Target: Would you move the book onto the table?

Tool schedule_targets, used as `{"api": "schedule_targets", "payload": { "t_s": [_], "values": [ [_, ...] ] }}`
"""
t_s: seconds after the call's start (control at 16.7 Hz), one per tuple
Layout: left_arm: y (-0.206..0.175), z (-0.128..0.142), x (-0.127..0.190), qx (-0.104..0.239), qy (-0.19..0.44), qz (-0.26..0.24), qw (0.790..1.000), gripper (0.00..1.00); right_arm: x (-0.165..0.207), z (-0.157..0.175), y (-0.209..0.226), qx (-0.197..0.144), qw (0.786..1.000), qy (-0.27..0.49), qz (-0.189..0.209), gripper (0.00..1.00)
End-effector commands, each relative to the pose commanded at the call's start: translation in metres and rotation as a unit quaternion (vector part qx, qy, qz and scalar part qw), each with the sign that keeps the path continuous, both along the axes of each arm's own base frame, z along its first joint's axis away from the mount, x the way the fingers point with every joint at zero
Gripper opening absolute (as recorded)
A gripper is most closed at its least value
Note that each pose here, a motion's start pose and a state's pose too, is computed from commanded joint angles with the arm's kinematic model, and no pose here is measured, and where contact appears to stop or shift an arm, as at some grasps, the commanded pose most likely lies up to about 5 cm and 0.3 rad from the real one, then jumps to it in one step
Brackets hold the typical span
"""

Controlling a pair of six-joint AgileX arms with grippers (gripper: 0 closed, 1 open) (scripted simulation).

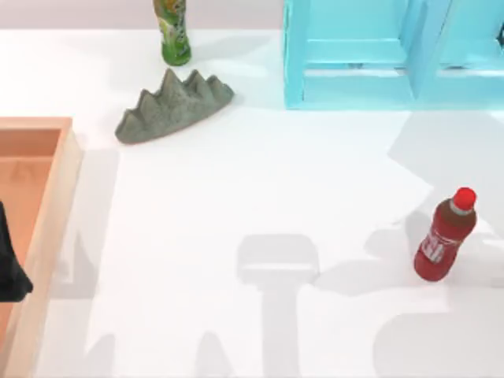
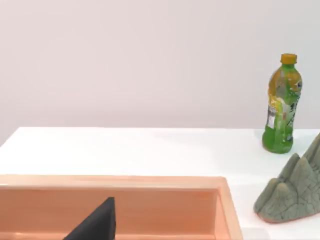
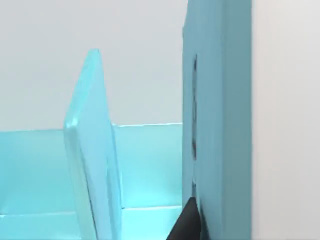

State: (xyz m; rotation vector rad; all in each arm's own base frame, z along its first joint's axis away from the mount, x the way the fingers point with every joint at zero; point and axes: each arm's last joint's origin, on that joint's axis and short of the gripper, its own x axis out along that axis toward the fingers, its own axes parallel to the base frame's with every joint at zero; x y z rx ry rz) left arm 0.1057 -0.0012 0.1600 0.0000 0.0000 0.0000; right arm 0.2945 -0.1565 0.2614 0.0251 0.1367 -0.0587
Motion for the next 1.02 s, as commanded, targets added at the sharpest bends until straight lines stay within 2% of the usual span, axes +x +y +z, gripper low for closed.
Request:
{"api": "schedule_targets", "payload": {
  "t_s": [0.24,0.66,0.84,1.02],
  "values": [
    [0.000,0.000,0.000,0.000,0.000,0.000,1.000,1.00,-0.026,0.019,0.006,-0.009,1.000,-0.017,0.008,0.00],
    [0.000,0.000,0.000,0.000,0.000,0.000,1.000,1.00,-0.020,0.018,0.015,-0.013,1.000,-0.010,0.011,0.00],
    [0.000,0.000,0.000,0.000,0.000,0.000,1.000,1.00,-0.002,0.016,0.046,-0.041,0.999,0.006,0.016,0.00],
    [0.000,0.000,0.000,0.000,0.000,0.000,1.000,1.00,0.018,0.016,0.101,-0.097,0.995,0.020,0.030,0.00]
  ]
}}
